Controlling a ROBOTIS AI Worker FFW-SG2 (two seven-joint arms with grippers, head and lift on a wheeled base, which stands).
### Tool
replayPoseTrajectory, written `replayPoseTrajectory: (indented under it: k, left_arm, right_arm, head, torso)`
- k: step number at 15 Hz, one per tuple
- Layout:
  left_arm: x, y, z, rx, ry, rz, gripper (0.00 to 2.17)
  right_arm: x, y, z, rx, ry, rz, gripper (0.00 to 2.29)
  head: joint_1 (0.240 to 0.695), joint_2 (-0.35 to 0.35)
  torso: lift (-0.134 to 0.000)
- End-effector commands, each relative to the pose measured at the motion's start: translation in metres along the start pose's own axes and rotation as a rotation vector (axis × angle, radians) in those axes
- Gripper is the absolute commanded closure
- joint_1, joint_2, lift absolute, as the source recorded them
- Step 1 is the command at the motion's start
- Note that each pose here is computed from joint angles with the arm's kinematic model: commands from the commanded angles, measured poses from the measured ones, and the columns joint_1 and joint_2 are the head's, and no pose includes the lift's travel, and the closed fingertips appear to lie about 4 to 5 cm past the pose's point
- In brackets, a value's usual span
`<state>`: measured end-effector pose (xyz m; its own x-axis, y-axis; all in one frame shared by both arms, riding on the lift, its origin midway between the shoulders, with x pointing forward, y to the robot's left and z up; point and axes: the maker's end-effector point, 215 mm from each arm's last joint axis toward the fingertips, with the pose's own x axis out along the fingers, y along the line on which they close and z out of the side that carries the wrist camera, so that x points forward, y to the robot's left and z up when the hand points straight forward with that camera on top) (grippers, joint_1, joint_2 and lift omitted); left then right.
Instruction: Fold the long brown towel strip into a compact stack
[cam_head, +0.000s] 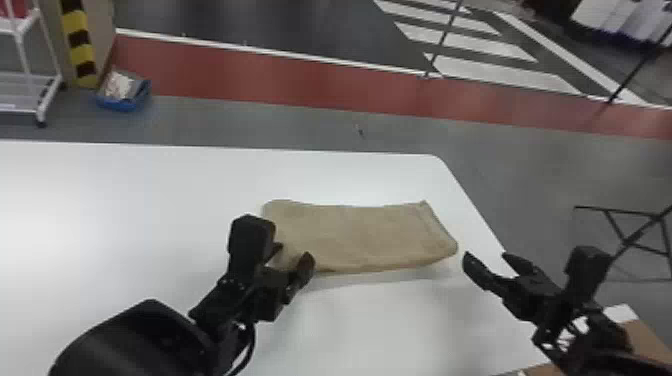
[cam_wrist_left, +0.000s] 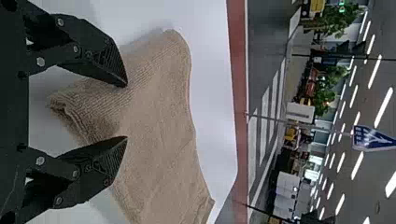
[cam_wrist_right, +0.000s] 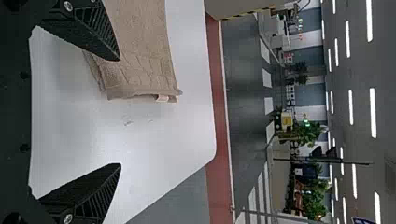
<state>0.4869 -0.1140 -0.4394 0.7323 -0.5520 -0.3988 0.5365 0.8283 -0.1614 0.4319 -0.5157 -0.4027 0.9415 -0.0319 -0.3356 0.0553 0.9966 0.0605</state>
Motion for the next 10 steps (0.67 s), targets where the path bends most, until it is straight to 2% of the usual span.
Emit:
replayPoseTrajectory:
  k: [1, 6, 10]
  left_arm:
    - [-0.0014, 0.0032, 0.0023, 0.003, -0.003, 0.003, 0.61]
    - [-0.0013, 0.0011, 0.0003, 0.015, 0.0, 0.009, 0.61]
    - [-0.0011, 0.0034, -0.0066, 0.05, 0.019, 0.019, 0.65]
  right_arm:
    - [-0.0004, -0.0009, -0.0004, 0.001, 0.0, -0.001, 0.08]
    - [0.0002, -0.0001, -0.0006, -0.001, -0.003, 0.001, 0.08]
    - [-0.0001, -0.0004, 0.0015, -0.003, -0.01, 0.002, 0.08]
  head:
    - [0.695, -0.35]
    - [0.695, -0.35]
    - [0.695, -0.35]
  torso:
    - [-0.125]
    - [-0.125]
    - [-0.125]
